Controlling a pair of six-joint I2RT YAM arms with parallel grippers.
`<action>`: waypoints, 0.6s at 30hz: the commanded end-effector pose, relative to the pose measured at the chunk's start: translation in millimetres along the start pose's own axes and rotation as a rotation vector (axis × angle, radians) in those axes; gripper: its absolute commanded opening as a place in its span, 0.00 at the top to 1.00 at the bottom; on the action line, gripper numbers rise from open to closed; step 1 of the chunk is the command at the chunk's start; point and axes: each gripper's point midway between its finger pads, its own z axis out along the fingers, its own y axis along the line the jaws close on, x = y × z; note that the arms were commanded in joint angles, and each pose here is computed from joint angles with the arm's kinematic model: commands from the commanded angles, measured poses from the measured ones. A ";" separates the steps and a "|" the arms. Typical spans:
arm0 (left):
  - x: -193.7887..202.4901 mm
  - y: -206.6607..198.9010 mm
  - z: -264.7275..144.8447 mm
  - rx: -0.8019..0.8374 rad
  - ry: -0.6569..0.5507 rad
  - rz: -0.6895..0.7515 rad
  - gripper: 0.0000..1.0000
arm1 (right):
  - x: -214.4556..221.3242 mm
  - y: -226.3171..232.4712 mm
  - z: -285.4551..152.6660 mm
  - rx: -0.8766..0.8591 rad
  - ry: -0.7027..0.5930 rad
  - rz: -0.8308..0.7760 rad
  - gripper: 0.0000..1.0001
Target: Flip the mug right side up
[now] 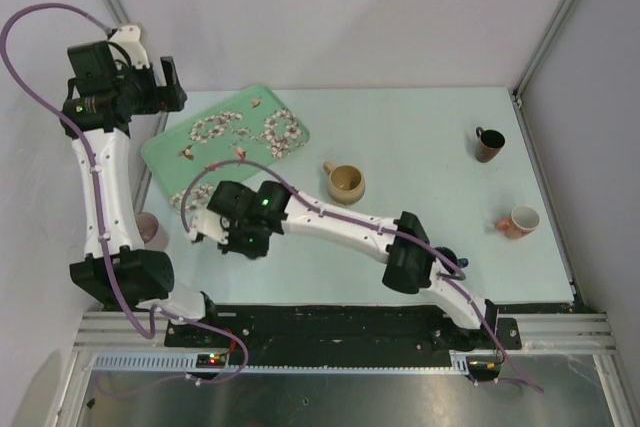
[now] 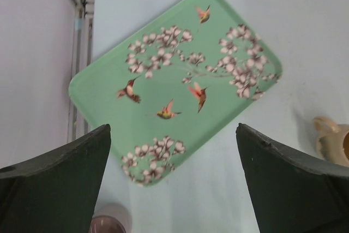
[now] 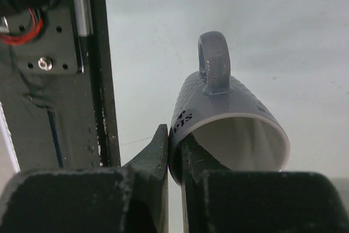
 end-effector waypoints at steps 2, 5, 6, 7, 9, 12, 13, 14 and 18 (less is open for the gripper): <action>11.6 20.8 -19.3 -0.112 0.008 0.034 0.00 | -4.2 -3.9 -0.9 0.008 0.010 -0.143 1.00; 16.0 21.9 -21.2 -0.120 0.015 0.041 0.00 | 0.4 3.0 25.6 0.008 0.048 -0.189 1.00; 17.7 22.9 -21.6 -0.126 0.019 0.045 0.00 | 2.8 4.9 33.0 0.008 0.061 -0.200 1.00; 18.5 23.8 -22.0 -0.131 0.021 0.049 0.00 | 4.6 7.3 38.6 0.001 0.067 -0.205 1.00; 21.0 25.2 -22.5 -0.137 0.028 0.061 0.00 | 8.6 16.5 49.0 -0.028 0.081 -0.209 1.00; 24.5 26.3 -23.4 -0.141 0.034 0.069 0.00 | 12.6 28.1 58.1 -0.052 0.098 -0.217 1.00; 25.2 25.8 -23.3 -0.140 0.036 0.070 0.00 | 12.7 30.7 59.6 -0.054 0.100 -0.219 1.00; 27.2 25.6 -22.6 -0.138 0.040 0.070 0.00 | 12.3 31.3 61.2 -0.045 0.103 -0.221 0.98; 32.9 23.7 -21.5 -0.128 0.051 0.063 0.00 | 6.9 29.2 58.1 0.009 0.099 -0.223 0.79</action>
